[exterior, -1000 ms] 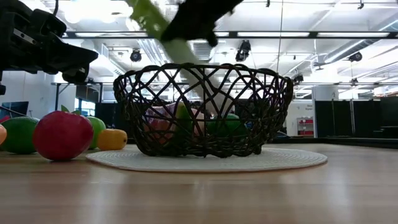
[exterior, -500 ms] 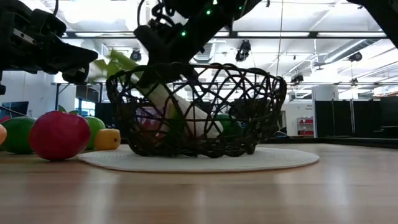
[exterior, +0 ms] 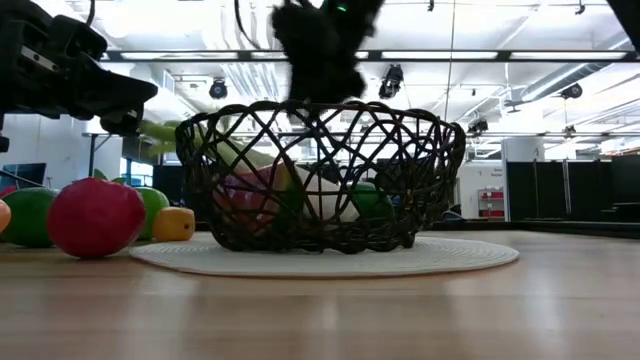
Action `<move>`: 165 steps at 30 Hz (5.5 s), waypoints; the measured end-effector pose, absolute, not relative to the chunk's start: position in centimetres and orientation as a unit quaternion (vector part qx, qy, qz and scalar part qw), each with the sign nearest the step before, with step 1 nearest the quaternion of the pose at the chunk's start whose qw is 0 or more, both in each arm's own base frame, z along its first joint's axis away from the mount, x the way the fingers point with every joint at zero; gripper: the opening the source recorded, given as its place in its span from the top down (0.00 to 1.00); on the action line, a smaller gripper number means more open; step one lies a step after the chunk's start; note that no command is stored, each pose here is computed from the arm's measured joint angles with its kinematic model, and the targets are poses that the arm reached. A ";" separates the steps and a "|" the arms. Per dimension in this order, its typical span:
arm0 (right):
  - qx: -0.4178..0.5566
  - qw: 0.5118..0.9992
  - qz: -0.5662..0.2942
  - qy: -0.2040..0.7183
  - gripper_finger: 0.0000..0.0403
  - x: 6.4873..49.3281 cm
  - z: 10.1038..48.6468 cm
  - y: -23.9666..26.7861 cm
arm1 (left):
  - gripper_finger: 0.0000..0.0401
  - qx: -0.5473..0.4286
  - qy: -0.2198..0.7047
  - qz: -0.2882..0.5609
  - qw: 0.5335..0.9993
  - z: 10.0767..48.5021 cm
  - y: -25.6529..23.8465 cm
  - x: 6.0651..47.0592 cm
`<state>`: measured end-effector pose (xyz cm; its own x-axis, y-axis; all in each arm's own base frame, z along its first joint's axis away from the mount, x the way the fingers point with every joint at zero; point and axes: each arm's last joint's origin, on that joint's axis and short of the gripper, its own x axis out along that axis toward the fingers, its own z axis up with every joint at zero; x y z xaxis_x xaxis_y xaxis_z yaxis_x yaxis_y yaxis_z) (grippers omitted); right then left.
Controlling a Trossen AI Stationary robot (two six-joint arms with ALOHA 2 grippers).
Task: Build produce basket
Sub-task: Adjust the wire basket, then put the red bell pepper into the wire basket
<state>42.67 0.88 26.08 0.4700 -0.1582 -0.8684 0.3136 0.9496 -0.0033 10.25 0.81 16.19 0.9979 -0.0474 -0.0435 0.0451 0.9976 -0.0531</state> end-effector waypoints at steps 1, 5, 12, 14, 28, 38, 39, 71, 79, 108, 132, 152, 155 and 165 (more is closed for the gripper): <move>0.086 0.839 -0.142 0.518 0.39 42.2 25.3 1.4 | 1.00 -0.026 0.023 -0.023 0.999 16.2 0.8 10.2; 0.102 0.800 -0.150 0.571 0.48 40.8 22.3 2.6 | 1.00 -0.026 0.024 -0.023 0.999 16.2 0.8 10.3; 0.121 0.742 -0.184 0.633 0.71 38.6 19.3 2.6 | 1.00 -0.026 0.024 -0.023 0.999 16.2 0.8 10.3; 0.116 0.716 -0.198 0.659 0.77 37.8 18.9 2.1 | 1.00 -0.026 0.024 -0.023 0.999 16.2 0.8 10.3; 0.039 0.585 -0.283 0.759 0.98 32.0 19.7 -2.1 | 1.00 -0.026 0.024 -0.023 0.999 16.2 0.8 10.3; 0.109 0.740 -0.286 0.599 0.98 27.9 26.5 -2.3 | 1.00 -0.026 0.024 -0.023 0.999 16.2 0.8 10.3; 0.114 0.775 -0.278 0.556 0.98 28.0 27.5 -2.3 | 1.00 -0.026 0.024 -0.023 0.999 16.2 0.8 10.3; -0.082 0.912 -0.018 0.400 0.60 50.1 22.1 -19.2 | 1.00 -0.026 0.024 -0.023 0.999 16.2 0.8 10.3; -0.070 0.905 0.031 0.418 0.67 50.7 20.4 -19.1 | 1.00 -0.026 0.024 -0.023 0.999 16.2 0.8 10.3; 0.000 0.904 0.017 0.427 0.66 49.5 22.1 -19.3 | 1.00 -0.026 0.025 -0.023 0.999 16.1 0.8 10.3; -0.005 0.912 0.007 0.410 0.96 47.9 25.5 -17.3 | 1.00 -0.026 0.025 -0.023 0.999 16.1 0.8 10.3; 0.073 0.855 -0.242 0.452 0.97 28.5 28.8 1.6 | 1.00 -0.026 0.025 -0.023 0.999 16.1 0.8 10.3; 0.093 0.849 -0.263 0.449 0.97 26.9 26.1 1.7 | 1.00 -0.026 0.025 -0.023 0.999 16.1 0.8 10.3; 0.085 0.832 -0.291 0.464 0.95 24.8 20.0 1.1 | 1.00 -0.026 0.025 -0.023 0.999 16.1 0.8 10.3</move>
<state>24.85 1.15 20.04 0.4001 -0.4061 -0.8216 0.5643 0.8156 -0.1283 10.27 0.82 16.15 0.9977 -0.0474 -0.0479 0.0448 0.9975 -0.0540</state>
